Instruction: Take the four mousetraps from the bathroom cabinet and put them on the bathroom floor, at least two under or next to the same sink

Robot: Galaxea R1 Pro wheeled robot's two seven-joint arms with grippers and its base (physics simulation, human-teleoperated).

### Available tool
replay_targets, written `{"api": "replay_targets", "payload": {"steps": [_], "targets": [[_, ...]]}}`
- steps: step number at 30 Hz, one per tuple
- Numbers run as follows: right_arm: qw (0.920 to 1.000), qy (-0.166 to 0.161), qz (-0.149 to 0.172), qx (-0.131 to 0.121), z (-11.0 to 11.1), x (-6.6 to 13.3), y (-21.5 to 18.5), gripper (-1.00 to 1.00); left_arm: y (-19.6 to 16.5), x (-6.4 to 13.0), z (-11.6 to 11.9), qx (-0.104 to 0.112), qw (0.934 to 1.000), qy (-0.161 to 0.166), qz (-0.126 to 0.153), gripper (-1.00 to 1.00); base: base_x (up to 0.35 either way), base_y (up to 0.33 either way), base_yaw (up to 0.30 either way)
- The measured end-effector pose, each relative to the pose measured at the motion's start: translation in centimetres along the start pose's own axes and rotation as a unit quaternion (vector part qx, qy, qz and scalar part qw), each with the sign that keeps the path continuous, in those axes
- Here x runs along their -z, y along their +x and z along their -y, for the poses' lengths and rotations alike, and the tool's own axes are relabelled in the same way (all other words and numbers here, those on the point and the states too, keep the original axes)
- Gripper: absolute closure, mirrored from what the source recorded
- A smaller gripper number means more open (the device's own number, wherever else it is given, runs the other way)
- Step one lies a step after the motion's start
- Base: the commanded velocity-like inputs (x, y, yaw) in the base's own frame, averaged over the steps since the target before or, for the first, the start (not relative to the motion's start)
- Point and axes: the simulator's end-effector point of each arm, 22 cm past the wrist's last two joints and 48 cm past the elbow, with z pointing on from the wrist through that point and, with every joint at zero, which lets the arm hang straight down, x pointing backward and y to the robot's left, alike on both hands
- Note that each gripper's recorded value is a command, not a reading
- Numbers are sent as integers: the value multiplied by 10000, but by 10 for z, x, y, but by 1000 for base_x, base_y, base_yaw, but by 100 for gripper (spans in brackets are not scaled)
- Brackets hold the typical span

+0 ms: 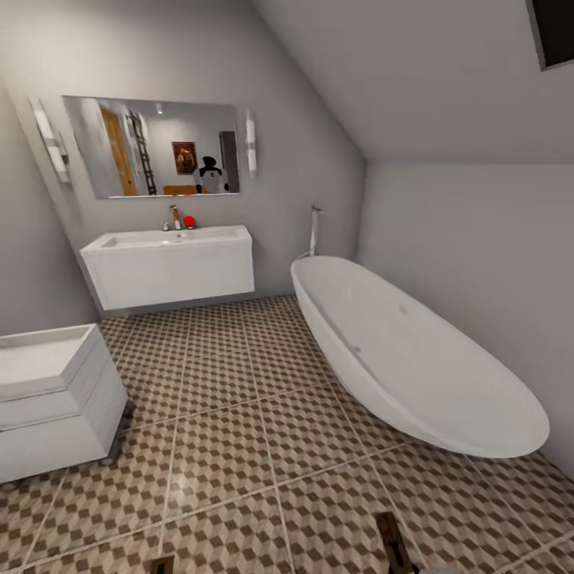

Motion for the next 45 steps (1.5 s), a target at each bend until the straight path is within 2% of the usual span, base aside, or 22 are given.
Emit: {"api": "replay_targets", "payload": {"steps": [23,45], "targets": [[10000,-11,-2,9,-1,0,0,100,0,0,0,2,10000,1,-1,100,341,0,284],[10000,-4,5,16,0,0,0,100,0,0,0,2,10000,3,-1,100,341,0,13]]}}
